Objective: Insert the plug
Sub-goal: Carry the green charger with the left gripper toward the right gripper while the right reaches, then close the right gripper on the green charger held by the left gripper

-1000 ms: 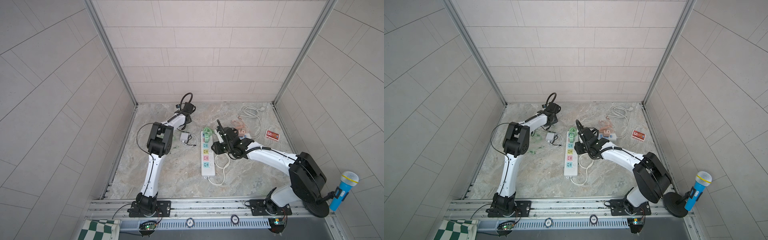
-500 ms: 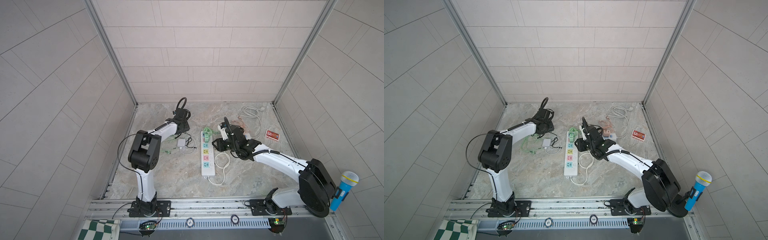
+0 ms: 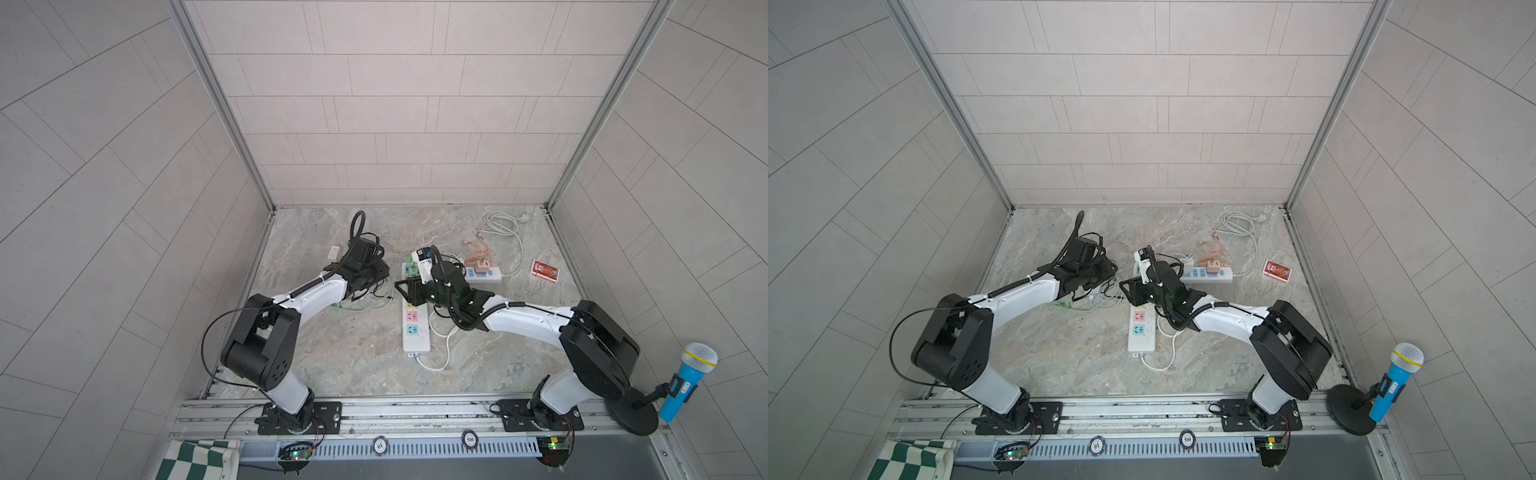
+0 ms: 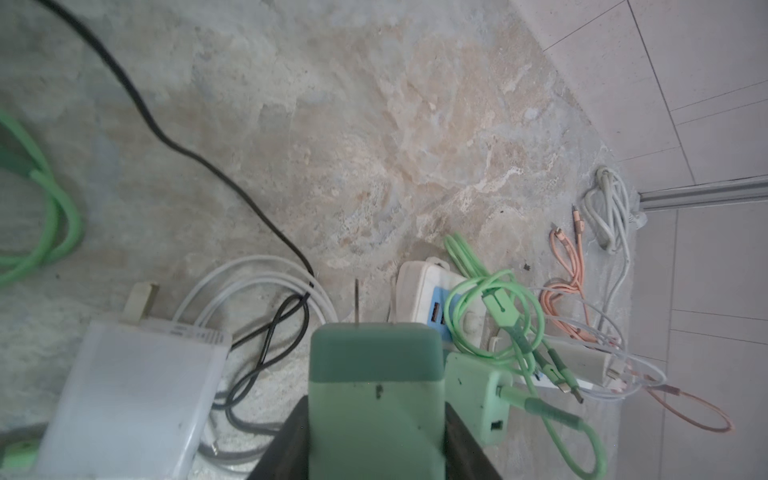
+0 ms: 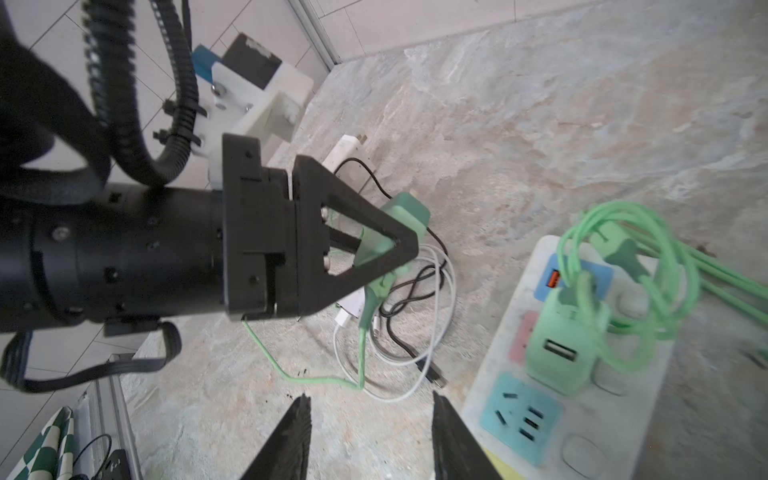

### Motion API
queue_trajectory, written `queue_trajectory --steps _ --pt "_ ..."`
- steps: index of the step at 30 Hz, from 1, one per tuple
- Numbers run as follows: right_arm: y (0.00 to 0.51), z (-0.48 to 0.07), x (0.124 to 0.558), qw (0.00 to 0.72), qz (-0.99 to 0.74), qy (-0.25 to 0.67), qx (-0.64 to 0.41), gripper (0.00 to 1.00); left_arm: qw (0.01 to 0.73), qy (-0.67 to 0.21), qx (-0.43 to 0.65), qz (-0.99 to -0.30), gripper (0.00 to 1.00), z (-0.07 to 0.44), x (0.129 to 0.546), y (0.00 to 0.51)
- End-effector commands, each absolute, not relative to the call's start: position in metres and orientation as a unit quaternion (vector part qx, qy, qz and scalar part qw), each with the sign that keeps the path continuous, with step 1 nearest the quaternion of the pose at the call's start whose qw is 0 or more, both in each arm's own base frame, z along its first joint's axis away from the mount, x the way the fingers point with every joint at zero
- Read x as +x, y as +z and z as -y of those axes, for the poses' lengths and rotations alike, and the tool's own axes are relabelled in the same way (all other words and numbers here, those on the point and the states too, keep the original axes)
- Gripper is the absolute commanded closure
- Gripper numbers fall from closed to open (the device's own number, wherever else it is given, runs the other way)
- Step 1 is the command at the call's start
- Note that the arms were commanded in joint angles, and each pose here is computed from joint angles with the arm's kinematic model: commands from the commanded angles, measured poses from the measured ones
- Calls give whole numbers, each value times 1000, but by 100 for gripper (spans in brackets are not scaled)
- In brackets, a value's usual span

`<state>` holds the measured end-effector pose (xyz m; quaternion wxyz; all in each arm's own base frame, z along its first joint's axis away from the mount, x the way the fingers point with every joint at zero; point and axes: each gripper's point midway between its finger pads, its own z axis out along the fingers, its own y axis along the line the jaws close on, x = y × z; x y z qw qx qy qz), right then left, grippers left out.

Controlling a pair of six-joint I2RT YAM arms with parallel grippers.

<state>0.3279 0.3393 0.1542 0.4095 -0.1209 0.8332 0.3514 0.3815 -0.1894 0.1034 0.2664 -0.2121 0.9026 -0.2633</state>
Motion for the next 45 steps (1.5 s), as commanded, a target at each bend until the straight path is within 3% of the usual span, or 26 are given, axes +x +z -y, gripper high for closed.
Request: queue_trajectory --steps 1,14,23,45 --pt "172 -356 340 450 -806 372 -95 54 288 -319 -231 -873 79 195 380 140" --pt "178 -382 331 488 -774 386 -116 51 264 -370 -220 -863 79 198 345 158" --pt "171 -388 344 501 -778 362 -113 50 255 -398 -220 -853 79 203 337 163" --pt "203 -399 354 543 -726 415 -80 49 259 -424 -235 -836 80 199 325 165"
